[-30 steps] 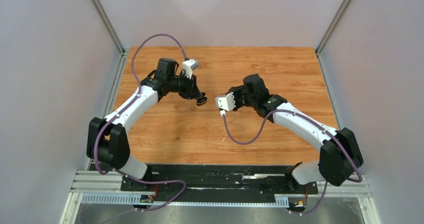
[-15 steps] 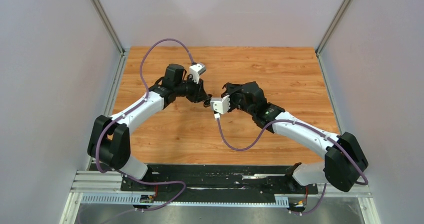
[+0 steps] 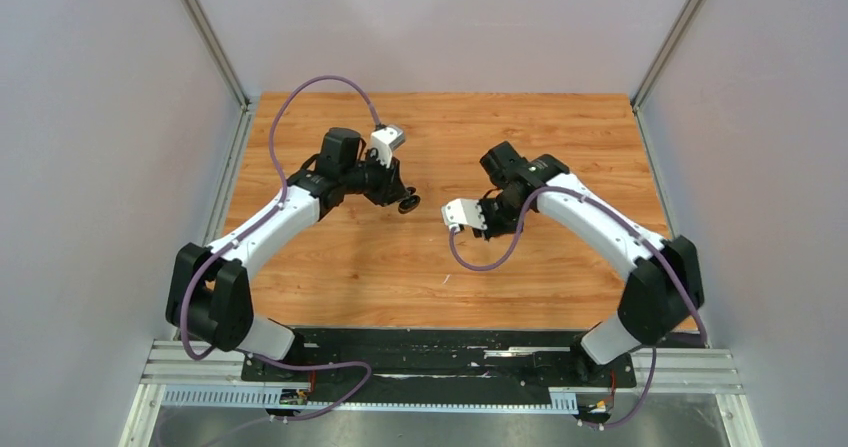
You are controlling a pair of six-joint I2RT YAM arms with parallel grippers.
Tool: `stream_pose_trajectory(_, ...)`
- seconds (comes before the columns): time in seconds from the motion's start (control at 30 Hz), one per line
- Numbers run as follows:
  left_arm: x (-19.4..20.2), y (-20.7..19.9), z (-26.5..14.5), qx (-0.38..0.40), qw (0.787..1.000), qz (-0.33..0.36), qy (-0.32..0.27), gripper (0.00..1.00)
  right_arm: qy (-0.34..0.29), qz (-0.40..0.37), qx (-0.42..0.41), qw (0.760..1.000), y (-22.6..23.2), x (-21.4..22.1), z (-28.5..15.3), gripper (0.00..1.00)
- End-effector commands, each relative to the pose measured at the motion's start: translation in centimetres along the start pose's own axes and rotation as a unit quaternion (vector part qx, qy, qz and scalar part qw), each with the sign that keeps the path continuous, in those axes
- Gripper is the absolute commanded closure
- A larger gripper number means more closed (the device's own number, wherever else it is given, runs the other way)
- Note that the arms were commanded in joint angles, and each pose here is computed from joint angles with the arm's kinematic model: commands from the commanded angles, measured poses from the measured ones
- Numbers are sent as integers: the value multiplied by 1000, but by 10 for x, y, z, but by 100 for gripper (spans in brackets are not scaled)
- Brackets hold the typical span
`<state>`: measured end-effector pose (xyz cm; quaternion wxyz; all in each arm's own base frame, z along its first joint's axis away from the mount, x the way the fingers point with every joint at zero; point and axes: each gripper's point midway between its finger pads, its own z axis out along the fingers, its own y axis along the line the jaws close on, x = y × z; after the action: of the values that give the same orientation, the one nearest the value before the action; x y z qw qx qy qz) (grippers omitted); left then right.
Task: Insert the wireless bluetooth earbuds into the charging case
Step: Place the charging case at the center of the board.
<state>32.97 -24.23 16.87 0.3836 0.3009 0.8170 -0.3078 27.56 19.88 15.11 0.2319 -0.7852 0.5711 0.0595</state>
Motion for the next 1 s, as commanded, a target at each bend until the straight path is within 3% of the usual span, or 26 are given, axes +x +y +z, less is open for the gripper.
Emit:
stream_pose_trajectory(0.0, -13, -5, -23, -14, 1000, 13, -18, 100, 85, 70, -286, 952, 110, 35, -4, 100)
stream_pose_trajectory(0.13, -13, -3, -34, -30, 999, 14, -16, 100, 173, 108, -337, 919, 114, 62, 13, 100)
stream_pose_trajectory(0.4, -16, 5, -57, -58, 998, 28, -21, 100, 242, 139, -350, 894, 89, 80, 54, 95)
stream_pose_trajectory(0.77, -19, 11, -62, -62, 997, 22, -30, 100, 247, 172, -313, 901, 70, 80, 88, 79)
stream_pose_trajectory(0.87, -19, 10, -60, -58, 998, 18, -30, 100, 231, 179, -299, 908, 65, 73, 88, 61)
stream_pose_trajectory(0.97, -19, 9, -58, -53, 998, 15, -30, 100, 213, 181, -277, 919, 55, 65, 85, 55)
